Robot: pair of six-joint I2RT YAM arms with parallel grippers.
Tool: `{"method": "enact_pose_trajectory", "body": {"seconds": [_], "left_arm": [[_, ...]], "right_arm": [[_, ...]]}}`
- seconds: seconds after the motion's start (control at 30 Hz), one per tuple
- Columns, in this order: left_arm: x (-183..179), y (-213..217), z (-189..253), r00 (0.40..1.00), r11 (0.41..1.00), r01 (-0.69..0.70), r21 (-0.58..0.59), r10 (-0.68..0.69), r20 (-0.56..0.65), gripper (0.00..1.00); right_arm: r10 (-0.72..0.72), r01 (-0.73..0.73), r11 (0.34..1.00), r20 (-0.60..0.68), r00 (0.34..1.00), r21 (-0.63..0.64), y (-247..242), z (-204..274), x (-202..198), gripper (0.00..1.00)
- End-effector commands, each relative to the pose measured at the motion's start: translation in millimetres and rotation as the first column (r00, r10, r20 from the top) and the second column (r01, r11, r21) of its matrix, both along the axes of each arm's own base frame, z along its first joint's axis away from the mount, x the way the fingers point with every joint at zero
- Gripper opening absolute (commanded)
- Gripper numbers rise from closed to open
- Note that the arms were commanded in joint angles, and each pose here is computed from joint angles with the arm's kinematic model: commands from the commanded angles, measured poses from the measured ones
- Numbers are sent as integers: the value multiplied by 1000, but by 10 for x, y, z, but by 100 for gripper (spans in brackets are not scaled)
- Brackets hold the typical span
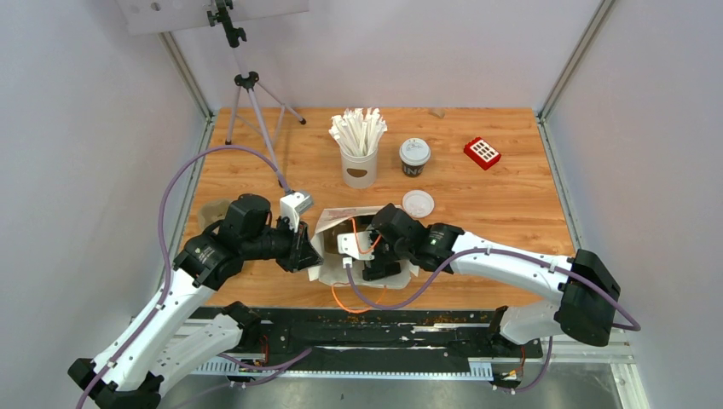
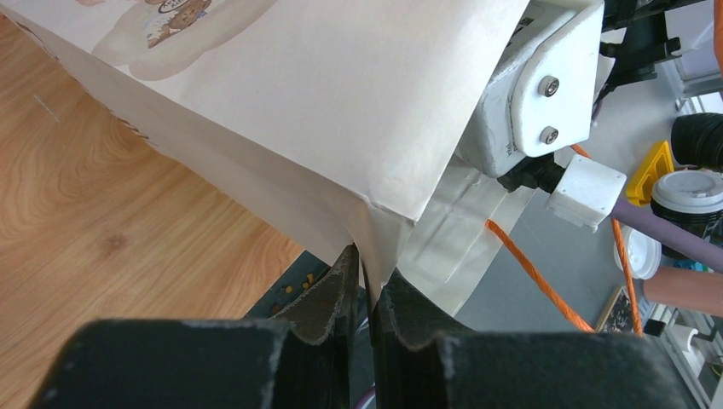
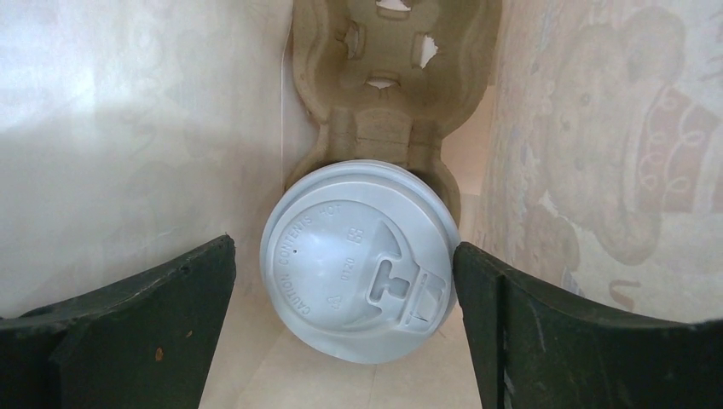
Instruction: Pack the takeout coffee
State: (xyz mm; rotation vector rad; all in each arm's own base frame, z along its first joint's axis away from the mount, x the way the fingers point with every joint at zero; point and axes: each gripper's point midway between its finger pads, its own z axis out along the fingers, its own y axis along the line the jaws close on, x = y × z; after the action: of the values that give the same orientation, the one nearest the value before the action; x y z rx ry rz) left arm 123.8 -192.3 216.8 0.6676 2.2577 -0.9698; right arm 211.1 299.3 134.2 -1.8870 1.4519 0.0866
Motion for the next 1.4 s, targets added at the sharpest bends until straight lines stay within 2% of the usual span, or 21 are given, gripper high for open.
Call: {"method": "enact_pose_trajectory", "body": {"seconds": [0.0, 0.37, 0.47, 0.6, 0.77, 1.23, 1.37], "left_arm": [[51, -9, 137, 999, 1000, 1, -16, 0, 50, 17], [68, -16, 140, 999, 1000, -1, -14, 2, 49, 17], [76, -20, 156, 999, 1000, -2, -16, 3, 52, 17], [83, -19, 158, 999, 1000, -5, -12, 6, 50, 17], [100, -4, 156, 998, 1000, -15, -2, 15, 53, 17], [157, -47, 260, 999, 999, -40, -17, 40, 34, 17], [176, -41, 267, 998, 999, -53, -1, 53, 18, 17]], "right_arm": [[28, -30, 998, 40, 999, 62, 140, 293, 20, 98], [54, -58, 995, 56, 997, 77, 195, 415, -18, 98], [79, -81, 993, 28, 997, 84, 238, 407, -73, 93], [79, -81, 992, 21, 997, 93, 263, 426, -76, 81], [86, -86, 991, 12, 996, 100, 264, 439, -107, 84], [155, -134, 970, -92, 984, 202, 439, 846, -336, 57], [182, -147, 957, -122, 976, 249, 465, 967, -441, 55]]}}
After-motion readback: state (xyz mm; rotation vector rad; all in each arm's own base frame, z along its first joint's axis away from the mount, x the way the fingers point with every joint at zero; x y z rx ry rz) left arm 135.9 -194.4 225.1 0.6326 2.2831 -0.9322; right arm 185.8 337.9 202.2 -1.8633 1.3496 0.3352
